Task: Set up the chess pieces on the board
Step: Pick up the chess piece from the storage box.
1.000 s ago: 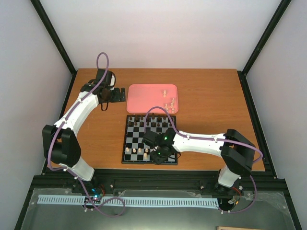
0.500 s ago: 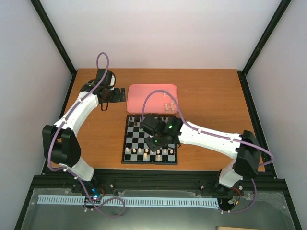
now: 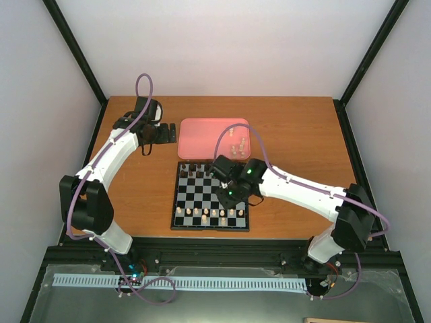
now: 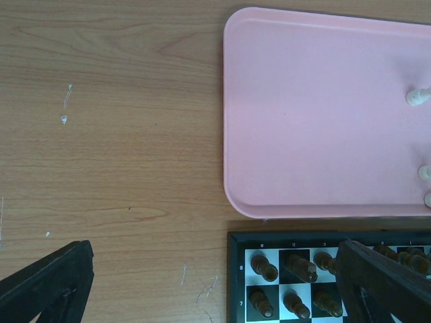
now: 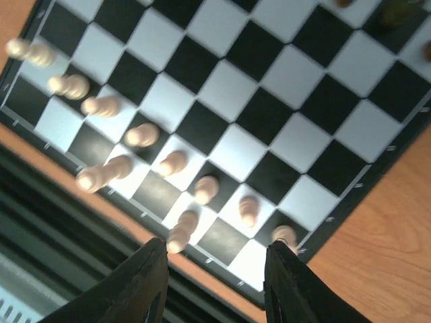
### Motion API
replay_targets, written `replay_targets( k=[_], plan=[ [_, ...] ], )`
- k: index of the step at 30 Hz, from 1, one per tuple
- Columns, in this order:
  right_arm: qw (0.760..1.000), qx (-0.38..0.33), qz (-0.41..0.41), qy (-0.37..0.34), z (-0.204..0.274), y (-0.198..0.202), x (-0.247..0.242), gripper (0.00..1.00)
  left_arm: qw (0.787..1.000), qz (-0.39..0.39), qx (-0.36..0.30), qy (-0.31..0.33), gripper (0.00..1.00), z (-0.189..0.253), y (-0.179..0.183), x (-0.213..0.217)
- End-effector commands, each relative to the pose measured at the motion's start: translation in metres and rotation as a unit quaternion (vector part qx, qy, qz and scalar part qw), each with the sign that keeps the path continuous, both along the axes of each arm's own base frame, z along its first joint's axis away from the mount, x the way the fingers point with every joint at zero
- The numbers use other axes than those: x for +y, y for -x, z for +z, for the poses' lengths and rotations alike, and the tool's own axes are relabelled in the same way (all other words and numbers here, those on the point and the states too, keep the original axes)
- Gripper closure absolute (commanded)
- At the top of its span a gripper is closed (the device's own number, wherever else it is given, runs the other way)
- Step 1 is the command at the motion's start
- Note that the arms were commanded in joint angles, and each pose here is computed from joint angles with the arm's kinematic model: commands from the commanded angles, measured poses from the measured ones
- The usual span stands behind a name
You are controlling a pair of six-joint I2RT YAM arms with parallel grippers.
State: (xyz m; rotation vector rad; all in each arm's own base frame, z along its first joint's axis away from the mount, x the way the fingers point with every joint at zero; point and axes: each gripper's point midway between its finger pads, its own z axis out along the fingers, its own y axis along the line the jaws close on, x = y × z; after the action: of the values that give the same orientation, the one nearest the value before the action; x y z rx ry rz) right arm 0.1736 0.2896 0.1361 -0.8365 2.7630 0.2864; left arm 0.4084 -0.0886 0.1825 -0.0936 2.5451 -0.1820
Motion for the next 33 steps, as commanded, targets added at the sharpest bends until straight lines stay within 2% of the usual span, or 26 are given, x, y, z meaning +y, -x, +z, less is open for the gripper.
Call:
replay_targets(
  k=[1, 13, 17, 20, 23, 33],
  plan=[
    [0.999, -0.006, -0.042, -0.023, 0.013, -0.032, -0.01, 0.6, 1.0, -0.006, -0.016, 0.006, 0.0, 0.01, -0.002, -0.002],
    [0.994, -0.066, -0.083, -0.008, 0.039, -0.144, -0.022, 0.59, 0.999, 0.005, -0.018, 0.027, 0.0, 0.017, 0.002, -0.005],
    [0.989, -0.084, -0.119, -0.004, 0.037, -0.193, -0.033, 0.53, 0.999, 0.008, -0.009, 0.031, 0.0, 0.012, 0.001, -0.006],
    [0.985, -0.091, -0.144, 0.001, 0.028, -0.231, -0.037, 0.44, 0.999, 0.007, -0.003, 0.032, 0.0, 0.01, -0.001, -0.007],
    [0.984, -0.102, -0.145, 0.004, 0.02, -0.259, -0.035, 0.4, 0.999, 0.003, -0.005, 0.032, 0.0, 0.013, -0.003, -0.009],
    [0.98, -0.134, -0.145, -0.007, -0.002, -0.331, -0.026, 0.41, 1.0, 0.002, 0.006, 0.03, 0.0, 0.004, -0.006, -0.01]
  ],
)
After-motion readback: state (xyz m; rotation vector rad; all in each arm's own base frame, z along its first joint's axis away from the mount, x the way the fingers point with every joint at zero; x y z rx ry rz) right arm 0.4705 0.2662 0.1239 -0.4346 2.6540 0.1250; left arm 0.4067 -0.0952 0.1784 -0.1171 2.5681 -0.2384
